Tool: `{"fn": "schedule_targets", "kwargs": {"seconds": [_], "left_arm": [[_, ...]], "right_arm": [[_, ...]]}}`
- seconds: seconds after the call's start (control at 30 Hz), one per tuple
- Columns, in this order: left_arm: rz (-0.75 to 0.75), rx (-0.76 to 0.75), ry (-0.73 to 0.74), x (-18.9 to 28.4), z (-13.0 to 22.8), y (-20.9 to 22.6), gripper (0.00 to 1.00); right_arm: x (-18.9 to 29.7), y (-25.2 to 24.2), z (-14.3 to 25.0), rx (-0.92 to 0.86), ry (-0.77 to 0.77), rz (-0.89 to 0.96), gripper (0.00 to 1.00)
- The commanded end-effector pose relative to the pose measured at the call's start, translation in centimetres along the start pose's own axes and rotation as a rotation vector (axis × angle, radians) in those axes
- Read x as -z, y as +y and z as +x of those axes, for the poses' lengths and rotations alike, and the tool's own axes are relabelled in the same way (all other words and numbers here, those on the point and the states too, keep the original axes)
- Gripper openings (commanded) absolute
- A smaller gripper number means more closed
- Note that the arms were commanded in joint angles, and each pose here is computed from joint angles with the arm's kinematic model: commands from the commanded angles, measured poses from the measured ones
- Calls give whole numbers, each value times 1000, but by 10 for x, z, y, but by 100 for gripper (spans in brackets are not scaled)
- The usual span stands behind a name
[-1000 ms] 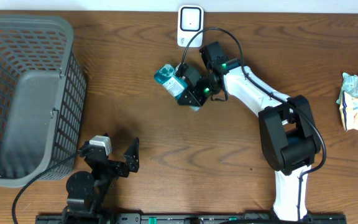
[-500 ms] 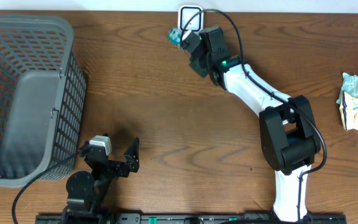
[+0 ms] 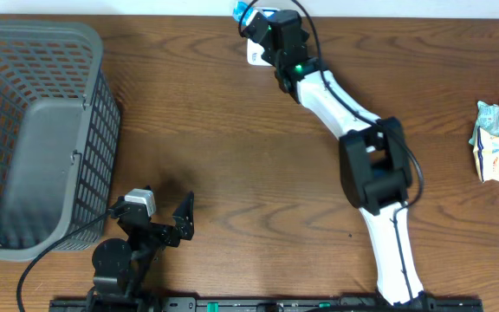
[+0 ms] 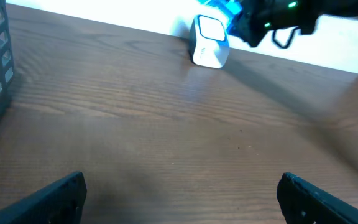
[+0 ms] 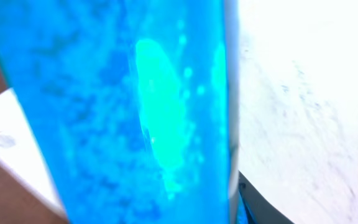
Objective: Scan the item barcode
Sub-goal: 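Hold the bottle's label against the white scanner, then carry the bottle to the right table edge and release it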
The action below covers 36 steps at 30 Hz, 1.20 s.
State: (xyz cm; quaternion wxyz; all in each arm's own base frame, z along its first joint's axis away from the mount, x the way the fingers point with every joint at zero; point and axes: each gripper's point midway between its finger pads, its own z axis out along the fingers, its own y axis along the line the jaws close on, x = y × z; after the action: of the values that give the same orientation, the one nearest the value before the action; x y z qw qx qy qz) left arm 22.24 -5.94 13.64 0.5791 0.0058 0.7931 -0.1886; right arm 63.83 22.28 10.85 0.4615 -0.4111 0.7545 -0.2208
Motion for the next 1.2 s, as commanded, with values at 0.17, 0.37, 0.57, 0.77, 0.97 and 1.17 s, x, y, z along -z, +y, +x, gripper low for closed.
{"fn": "schedule_targets", "kwargs": {"seconds": [0.17,0.37,0.57,0.77,0.97,1.17], "left_arm": [[2,9,33,-2,11,2,98],[2,9,33,-2,11,2,98],[2,9,33,-2,11,2,98],[2,9,33,-2,11,2,98],[2,9,33,-2,11,2,98],[2,9,33,-2,11,2,98]], "right_arm": [[-11,-32,2,44,26,107,7],[-2,-52,8,10,86,184,6],[33,-91,28,-99,189,175,4],[63,-140,93,-250,334,140,1],[71,-166,207,-364,557,111,2],[86,-175,325,-461,747,97,6]]}}
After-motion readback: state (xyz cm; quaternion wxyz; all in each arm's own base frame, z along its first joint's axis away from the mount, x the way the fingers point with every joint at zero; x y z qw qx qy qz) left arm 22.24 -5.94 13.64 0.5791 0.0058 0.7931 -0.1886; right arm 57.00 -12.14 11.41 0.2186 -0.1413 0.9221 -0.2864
